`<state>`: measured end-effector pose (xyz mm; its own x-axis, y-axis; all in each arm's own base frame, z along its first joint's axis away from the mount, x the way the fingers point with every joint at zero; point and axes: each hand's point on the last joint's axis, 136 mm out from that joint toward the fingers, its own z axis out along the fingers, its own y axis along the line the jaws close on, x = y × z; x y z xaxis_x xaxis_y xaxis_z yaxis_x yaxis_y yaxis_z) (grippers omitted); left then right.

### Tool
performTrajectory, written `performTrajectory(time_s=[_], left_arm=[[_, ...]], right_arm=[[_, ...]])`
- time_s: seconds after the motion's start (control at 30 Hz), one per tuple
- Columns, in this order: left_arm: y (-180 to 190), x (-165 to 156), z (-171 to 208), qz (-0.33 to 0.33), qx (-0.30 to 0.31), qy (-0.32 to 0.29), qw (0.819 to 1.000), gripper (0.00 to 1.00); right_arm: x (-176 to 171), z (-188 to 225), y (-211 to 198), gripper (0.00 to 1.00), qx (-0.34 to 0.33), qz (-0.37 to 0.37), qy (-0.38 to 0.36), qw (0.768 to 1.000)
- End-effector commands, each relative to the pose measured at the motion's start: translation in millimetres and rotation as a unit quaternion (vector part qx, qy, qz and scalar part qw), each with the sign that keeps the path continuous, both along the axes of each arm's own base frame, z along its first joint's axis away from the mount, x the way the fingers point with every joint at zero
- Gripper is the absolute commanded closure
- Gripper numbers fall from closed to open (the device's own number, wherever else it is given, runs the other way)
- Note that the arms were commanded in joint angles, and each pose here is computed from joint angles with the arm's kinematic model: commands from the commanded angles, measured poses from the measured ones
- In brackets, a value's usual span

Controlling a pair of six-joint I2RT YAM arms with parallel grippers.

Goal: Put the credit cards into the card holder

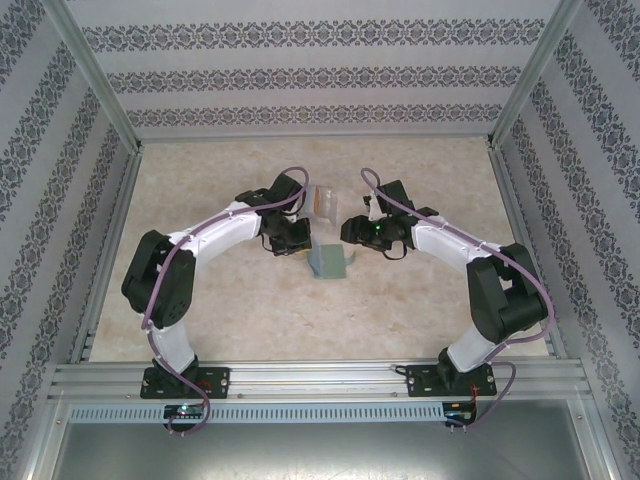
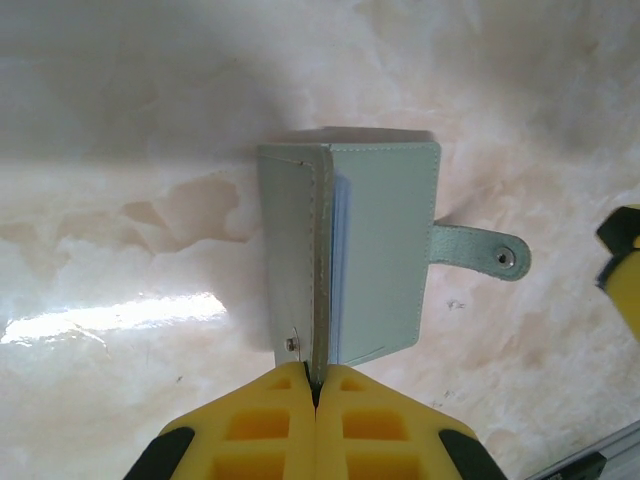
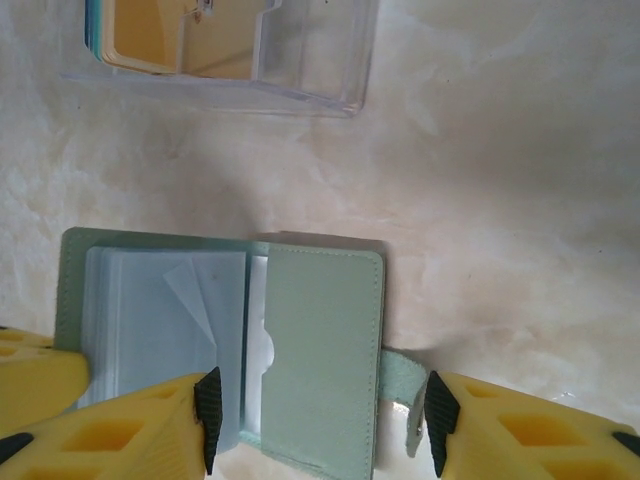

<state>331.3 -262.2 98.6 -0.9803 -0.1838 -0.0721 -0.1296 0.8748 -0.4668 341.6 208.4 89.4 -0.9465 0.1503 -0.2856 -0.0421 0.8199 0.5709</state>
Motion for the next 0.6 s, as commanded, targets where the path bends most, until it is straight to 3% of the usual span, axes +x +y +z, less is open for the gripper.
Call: performTrajectory(time_s=[0.0, 0.27, 0.43, 0.57], left_arm=[[-6.7, -3.3, -0.2, -0.018, 0.029, 0.006, 0.999, 1.00], [-34.0, 2.8, -3.5, -0.039, 0.035, 0.005, 0.999, 1.00], [-40.1, 2.9, -12.3, -0.050, 0.046, 0.019, 0.998, 1.00], [-40.4, 3.8, -16.3, -0.052, 0.049, 0.020, 0.997, 1.00]], right_arm=[[3.2, -2.8, -9.3, 0.41, -0.001, -0.016, -0.006, 1.000], [-4.6, -8.6, -9.6, 0.40, 0.022, -0.016, 0.010, 1.000], [-10.2, -29.6, -9.8, 0.41, 0.018, -0.033, 0.035, 0.999], [-9.4, -22.4, -24.2, 0.39, 0.011, -0.061, 0.019, 0.998]])
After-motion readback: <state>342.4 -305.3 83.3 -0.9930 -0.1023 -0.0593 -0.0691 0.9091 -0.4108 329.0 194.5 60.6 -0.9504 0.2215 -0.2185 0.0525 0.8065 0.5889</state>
